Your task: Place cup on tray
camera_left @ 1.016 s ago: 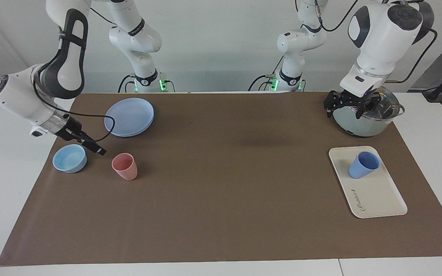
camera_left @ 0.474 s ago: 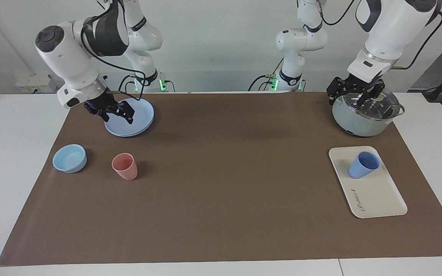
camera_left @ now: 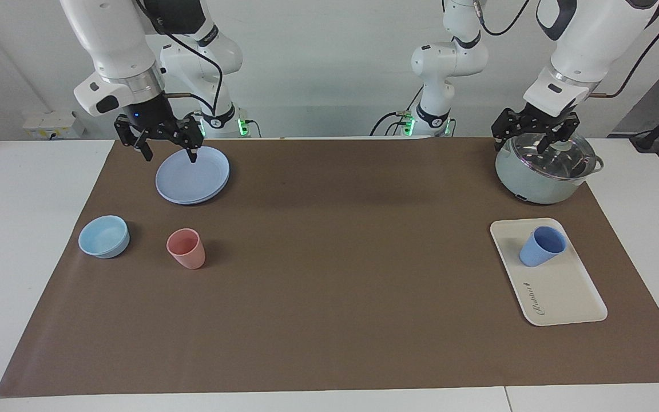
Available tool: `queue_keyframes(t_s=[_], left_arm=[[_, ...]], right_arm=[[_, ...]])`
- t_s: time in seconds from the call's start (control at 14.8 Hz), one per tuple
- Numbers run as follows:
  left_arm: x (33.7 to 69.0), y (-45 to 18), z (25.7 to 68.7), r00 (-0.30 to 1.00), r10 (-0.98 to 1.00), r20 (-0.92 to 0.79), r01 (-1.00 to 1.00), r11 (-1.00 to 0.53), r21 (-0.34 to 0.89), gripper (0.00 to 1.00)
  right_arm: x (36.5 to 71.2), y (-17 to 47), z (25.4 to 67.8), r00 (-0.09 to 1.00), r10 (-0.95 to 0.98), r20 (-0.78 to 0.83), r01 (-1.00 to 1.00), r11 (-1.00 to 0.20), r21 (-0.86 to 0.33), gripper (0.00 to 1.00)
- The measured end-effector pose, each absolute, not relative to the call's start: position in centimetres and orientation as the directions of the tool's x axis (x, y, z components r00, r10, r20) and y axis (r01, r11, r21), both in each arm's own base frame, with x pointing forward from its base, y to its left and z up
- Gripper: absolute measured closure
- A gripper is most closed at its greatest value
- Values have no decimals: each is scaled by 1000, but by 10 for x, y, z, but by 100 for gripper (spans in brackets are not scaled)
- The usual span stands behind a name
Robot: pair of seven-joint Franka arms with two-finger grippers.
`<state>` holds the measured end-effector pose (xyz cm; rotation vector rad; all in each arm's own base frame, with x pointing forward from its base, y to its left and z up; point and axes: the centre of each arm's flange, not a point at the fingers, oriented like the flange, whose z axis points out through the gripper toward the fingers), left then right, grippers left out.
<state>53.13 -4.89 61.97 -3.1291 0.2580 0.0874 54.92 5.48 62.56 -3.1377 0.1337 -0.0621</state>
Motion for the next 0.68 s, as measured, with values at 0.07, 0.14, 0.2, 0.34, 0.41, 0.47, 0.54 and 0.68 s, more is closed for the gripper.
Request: queue_keyframes(t_s=[0.07, 0.14, 0.2, 0.34, 0.41, 0.47, 0.54, 0.68], left_arm=[[531, -46, 619, 986, -158, -59, -158, -987, 4, 0], [531, -40, 619, 987, -148, -61, -148, -989, 4, 0], [532, -33, 619, 989, -134, -63, -134, -991, 5, 0], [532, -20, 619, 992, -110, -64, -110, -994, 5, 0], [532, -16, 619, 993, -103, -64, -103, -995, 5, 0], [532, -15, 619, 993, -101, -64, -101, -995, 5, 0], [532, -15, 619, 993, -100, -64, -100, -995, 5, 0], [532, -15, 618, 993, -101, -64, -101, -995, 5, 0]], right_arm=[[552, 52, 623, 996, -89, 28, -89, -996, 5, 0], [553, 49, 618, 996, -91, 12, -91, -996, 24, 0], [554, 47, 613, 996, -94, -6, -93, -995, 41, 0], [554, 42, 610, 995, -96, -17, -95, -994, 58, 0], [554, 43, 611, 995, -94, -17, -93, -994, 59, 2], [554, 45, 612, 996, -91, -17, -90, -994, 59, 2], [554, 46, 612, 996, -89, -16, -88, -994, 59, 2], [553, 47, 613, 996, -88, -16, -87, -994, 59, 1]])
